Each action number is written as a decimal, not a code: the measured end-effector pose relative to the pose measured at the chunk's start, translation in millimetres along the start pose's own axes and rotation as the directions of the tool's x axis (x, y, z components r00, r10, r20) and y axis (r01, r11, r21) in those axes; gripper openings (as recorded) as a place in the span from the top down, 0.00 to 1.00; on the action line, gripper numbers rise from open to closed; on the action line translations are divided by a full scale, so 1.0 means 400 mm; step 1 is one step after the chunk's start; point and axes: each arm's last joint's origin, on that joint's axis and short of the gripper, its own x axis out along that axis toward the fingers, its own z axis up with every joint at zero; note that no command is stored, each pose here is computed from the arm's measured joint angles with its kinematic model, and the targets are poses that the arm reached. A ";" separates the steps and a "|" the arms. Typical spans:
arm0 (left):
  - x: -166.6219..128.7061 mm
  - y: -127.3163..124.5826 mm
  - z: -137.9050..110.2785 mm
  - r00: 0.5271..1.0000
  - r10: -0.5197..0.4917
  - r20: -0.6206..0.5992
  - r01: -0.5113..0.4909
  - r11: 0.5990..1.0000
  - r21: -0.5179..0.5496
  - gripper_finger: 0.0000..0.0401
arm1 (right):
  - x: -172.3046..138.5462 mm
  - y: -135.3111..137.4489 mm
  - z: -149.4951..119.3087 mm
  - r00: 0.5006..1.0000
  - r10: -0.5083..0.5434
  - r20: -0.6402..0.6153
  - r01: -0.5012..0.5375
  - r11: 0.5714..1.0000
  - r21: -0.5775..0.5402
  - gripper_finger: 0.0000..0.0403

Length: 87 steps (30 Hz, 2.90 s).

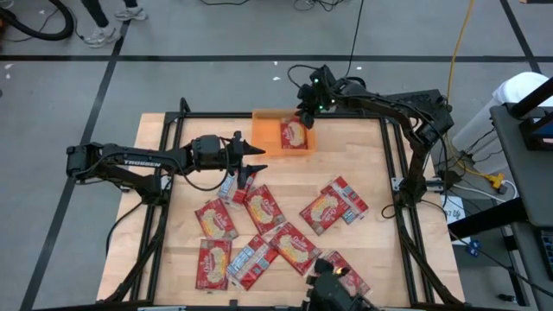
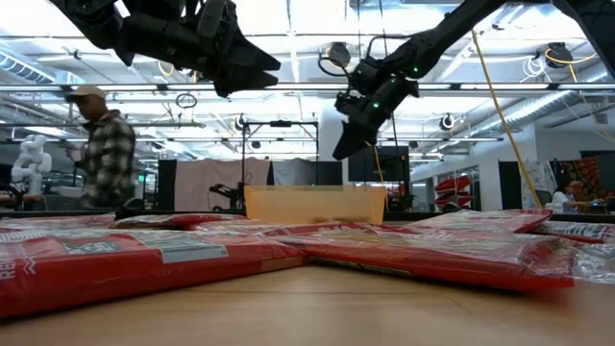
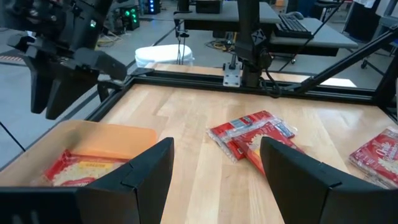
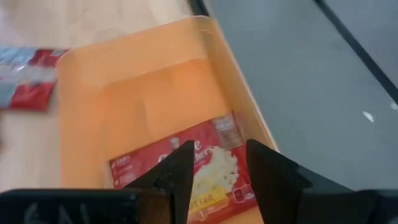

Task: Sort popcorn bags into baskets
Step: Put the popcorn pack into the orange bin

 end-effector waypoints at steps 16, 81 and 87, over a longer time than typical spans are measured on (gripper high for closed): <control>0.000 -0.004 -0.003 1.000 -0.006 -0.014 0.006 1.000 0.011 0.39 | 0.166 0.151 -0.048 0.984 -0.005 -0.175 -0.005 0.998 -0.058 0.95; -0.048 -0.278 -0.236 0.739 0.080 -0.669 0.037 0.987 0.159 0.38 | -0.058 0.524 -0.287 0.931 0.143 0.336 -0.003 0.924 -0.383 1.00; -0.044 -0.284 -0.281 0.688 0.219 -0.692 -0.053 0.966 0.253 0.27 | -0.055 0.523 -0.298 0.941 0.123 0.314 0.007 0.924 -0.382 1.00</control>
